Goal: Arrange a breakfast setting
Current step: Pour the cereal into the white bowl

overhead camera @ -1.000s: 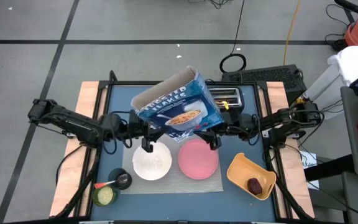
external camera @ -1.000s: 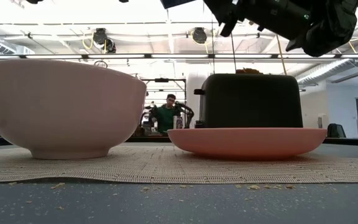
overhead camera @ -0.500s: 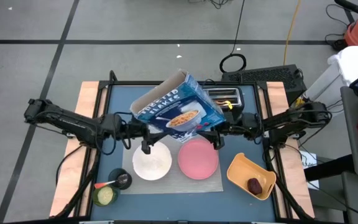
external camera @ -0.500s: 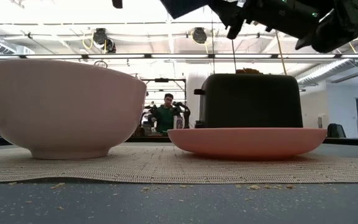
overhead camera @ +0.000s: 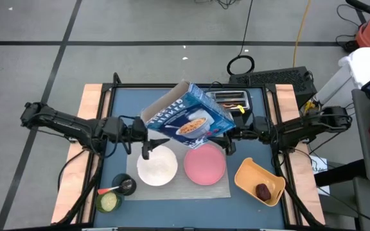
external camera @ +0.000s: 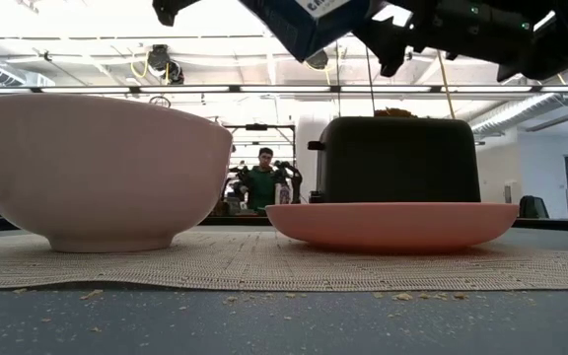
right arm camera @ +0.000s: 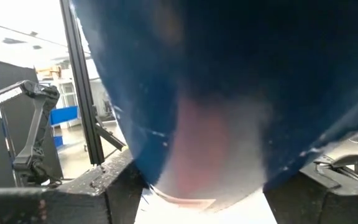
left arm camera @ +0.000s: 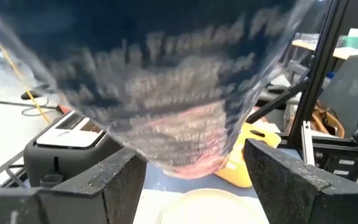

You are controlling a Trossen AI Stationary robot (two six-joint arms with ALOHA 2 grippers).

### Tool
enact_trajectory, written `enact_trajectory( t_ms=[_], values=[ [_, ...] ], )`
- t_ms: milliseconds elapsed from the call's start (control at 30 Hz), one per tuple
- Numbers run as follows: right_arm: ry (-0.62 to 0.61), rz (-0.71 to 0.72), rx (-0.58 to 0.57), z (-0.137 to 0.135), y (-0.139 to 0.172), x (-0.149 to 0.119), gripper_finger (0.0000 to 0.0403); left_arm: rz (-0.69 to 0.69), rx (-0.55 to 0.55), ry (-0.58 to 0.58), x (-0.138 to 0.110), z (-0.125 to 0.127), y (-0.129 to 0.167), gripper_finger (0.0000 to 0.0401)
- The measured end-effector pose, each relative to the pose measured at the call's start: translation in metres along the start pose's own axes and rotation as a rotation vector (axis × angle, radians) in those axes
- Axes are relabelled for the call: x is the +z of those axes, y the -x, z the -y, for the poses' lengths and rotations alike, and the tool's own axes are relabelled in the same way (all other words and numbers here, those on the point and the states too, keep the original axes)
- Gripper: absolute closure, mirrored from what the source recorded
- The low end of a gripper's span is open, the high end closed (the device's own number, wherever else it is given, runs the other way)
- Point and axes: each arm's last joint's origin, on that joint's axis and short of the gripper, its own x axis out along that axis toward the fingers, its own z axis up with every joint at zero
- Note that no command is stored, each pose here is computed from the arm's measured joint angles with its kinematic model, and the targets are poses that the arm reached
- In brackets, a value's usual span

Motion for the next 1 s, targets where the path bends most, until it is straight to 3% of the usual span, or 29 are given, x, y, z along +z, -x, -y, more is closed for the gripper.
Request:
enact_trajectory(
  t_ms=[400,833,1000],
  values=[
    [-0.003,-0.031,0.054,-0.001,0.000,-0.002,0.0144,-0.072,0.006,-0.021,-0.007,0.000,0.000,0.0130],
    [-0.015,-0.138,0.089,-0.001,0.001,-0.012,0.0145,-0.445,0.035,-0.007,-0.042,-0.001,0.012,0.0130],
    [-0.022,-0.177,0.139,-0.003,0.002,-0.016,0.0145,-0.620,0.088,0.059,-0.054,-0.005,0.027,0.0130]
  ],
)
